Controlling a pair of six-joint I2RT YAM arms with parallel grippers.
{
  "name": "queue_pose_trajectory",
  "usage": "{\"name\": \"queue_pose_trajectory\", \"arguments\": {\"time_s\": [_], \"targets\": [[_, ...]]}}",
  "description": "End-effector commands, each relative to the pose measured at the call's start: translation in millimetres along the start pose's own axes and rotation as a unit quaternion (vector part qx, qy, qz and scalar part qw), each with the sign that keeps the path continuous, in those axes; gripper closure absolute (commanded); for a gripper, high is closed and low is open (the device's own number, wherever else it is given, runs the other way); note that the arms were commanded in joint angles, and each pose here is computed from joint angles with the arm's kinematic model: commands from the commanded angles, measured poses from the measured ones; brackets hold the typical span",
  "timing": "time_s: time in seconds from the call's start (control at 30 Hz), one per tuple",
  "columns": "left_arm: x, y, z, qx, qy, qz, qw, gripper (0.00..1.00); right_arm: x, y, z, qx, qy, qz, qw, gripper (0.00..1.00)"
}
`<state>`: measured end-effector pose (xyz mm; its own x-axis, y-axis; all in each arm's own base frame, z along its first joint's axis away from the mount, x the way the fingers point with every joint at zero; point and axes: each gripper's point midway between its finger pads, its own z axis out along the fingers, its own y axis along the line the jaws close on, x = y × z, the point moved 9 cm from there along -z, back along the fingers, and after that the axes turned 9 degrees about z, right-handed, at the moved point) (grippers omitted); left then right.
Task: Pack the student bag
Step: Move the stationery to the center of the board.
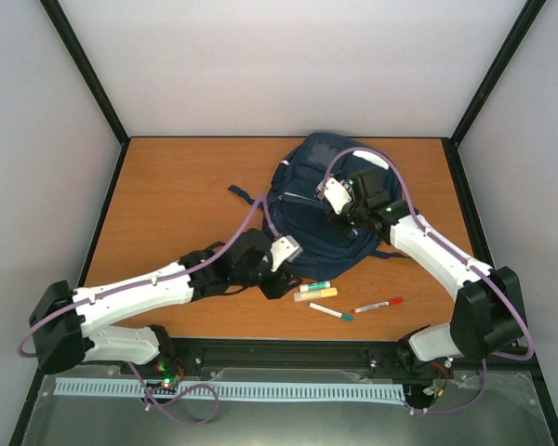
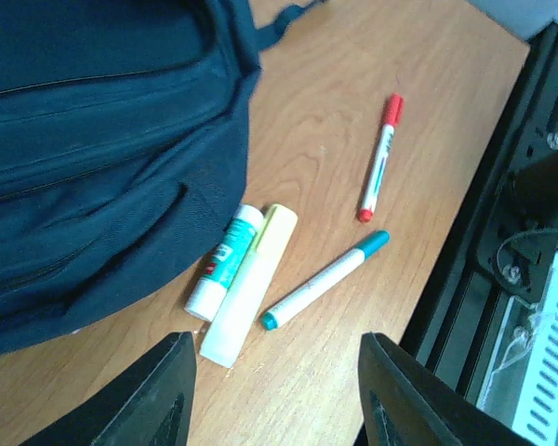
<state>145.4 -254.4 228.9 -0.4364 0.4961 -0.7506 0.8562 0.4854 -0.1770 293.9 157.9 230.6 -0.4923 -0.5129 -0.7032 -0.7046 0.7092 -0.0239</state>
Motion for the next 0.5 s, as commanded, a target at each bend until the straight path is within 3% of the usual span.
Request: {"name": "queue_pose_trajectory", "arguments": {"time_s": [0.0,0.47], "targets": [[-17,-20,10,0.018,0.000,0.075,0.997,0.49,-5,1,-3,0.002,-0.023,-0.009,1.000,0.97],[1,-76,67,0.049,0.098,0.233,0.966,0.49,-4,0,-3,0.005,-0.022,-0.012,1.000,0.97]]}}
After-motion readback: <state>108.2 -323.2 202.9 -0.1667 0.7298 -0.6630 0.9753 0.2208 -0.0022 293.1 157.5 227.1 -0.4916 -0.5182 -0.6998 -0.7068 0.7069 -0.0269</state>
